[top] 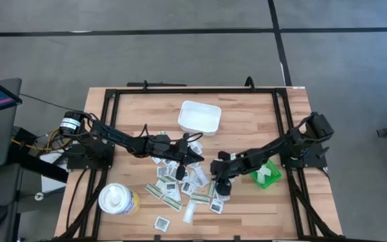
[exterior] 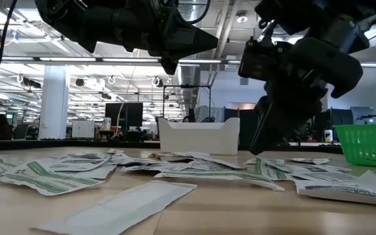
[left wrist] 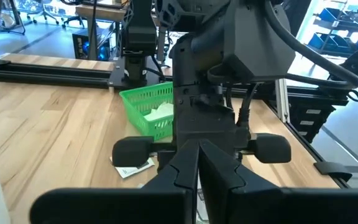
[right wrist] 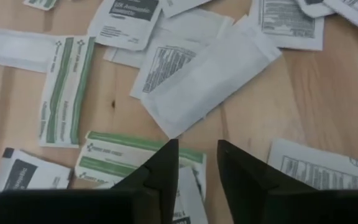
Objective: Pick & Place First Aid Supplies
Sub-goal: Put the bandage pack into the green bin
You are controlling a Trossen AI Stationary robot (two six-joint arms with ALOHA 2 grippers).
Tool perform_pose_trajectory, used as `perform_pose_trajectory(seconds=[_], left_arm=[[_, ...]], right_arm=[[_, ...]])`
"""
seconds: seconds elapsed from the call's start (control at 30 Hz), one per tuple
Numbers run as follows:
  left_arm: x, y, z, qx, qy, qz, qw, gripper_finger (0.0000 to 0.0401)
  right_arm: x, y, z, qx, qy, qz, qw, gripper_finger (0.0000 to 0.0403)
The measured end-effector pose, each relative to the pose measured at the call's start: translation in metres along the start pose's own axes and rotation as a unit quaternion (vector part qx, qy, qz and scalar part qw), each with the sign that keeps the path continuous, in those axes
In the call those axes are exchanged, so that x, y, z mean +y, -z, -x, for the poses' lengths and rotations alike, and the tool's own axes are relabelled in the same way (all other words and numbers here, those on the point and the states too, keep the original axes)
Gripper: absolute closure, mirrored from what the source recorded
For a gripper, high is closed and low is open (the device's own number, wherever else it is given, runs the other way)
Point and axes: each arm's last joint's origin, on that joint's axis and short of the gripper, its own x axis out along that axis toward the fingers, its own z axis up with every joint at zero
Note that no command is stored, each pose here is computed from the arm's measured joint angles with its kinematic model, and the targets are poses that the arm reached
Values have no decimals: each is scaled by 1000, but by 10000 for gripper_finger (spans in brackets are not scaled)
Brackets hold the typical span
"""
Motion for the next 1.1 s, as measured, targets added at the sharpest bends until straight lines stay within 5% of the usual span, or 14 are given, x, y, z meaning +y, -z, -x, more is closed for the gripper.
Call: perform_pose_trajectory(seconds=[0.3,0.93,1.1], left_arm=[[0,0,0,0,0,0,1000,389],[0,0,0,0,0,0,1000,389],[0,0,0,0,0,0,1000,389]], right_arm=[[-1,4,-3,20,2,-5,1000,283],[-8,6,-18,32,-19,13,999,394],[-8,5,-18,30,-20,15,999,397]])
